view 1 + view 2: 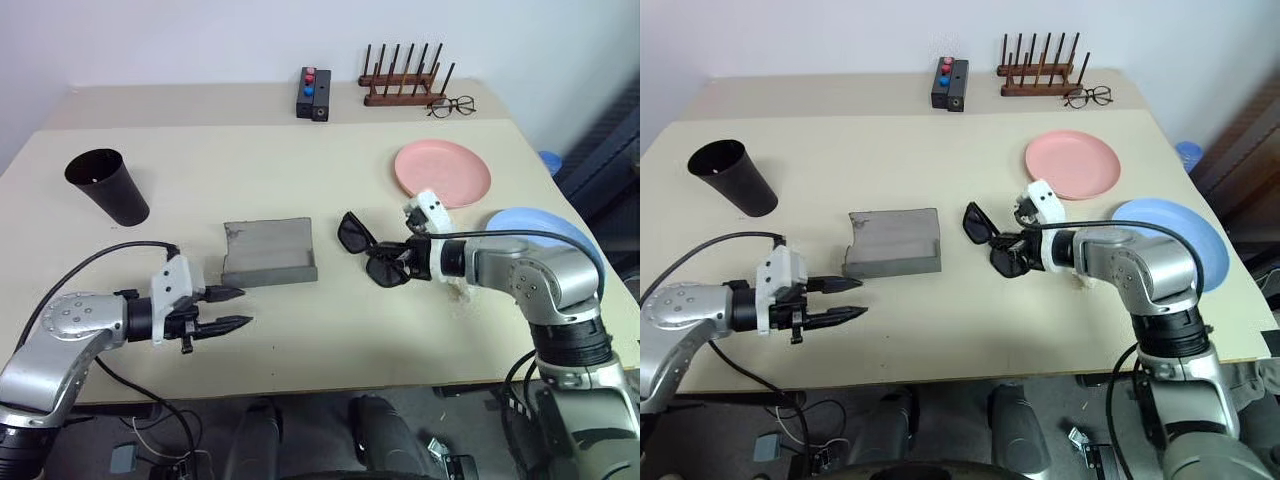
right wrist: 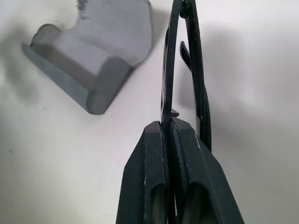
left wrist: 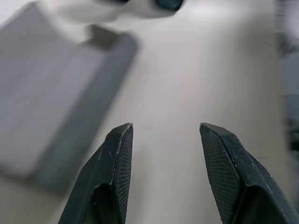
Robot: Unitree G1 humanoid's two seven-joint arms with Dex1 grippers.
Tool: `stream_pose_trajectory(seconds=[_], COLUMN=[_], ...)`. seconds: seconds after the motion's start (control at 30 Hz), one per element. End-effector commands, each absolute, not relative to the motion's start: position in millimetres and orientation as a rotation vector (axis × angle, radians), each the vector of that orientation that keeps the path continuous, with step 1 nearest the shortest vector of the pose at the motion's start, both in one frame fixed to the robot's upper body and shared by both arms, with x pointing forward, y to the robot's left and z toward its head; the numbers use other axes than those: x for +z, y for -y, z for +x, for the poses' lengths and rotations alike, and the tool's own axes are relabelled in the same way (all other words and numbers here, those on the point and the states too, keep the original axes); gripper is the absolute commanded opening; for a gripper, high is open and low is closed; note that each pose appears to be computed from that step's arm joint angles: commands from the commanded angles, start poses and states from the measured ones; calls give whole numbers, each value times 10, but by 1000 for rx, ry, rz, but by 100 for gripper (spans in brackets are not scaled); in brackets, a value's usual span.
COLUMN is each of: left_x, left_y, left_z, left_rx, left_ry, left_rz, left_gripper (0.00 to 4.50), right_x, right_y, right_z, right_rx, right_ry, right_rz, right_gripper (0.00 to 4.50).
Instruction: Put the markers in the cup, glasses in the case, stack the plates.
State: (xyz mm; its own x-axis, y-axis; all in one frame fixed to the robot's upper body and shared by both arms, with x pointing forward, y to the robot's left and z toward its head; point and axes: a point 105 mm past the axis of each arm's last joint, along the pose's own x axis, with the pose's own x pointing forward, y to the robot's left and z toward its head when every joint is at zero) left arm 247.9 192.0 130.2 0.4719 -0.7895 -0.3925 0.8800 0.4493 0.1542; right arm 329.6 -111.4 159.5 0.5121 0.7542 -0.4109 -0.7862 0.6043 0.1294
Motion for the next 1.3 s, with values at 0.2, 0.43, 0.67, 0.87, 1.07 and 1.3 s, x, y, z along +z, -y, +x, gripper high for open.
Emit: stream_pose_trajectory(seconds=[0.2,0.43,0.67,0.87,1.07,1.3], left_x=[1371,1342,1483,1608,1587,1546], left_y=[-2361,-2513,-2400,-2319,-2294,-2295], left_z=[2600,2603,2604,2563,2497,2480], left_rx=[-851,-827,-840,-835,-842,-844], left_ry=[-258,-276,-200,-91,-102,-117], left_rz=[381,389,367,314,318,324], left_gripper=[232,232,232,232,232,232], right_x=[2091,2135,1948,1720,1655,1551], right_y=[425,-176,-511,-538,-503,-467], right_z=[3338,3401,3483,3448,3431,3407], right_rx=[1236,1438,1546,1605,1631,1660], right_ry=[-206,-149,-208,-307,-369,-455], right_rz=[-336,-419,-481,-498,-489,-473], right_gripper=[4,4,4,4,4,4])
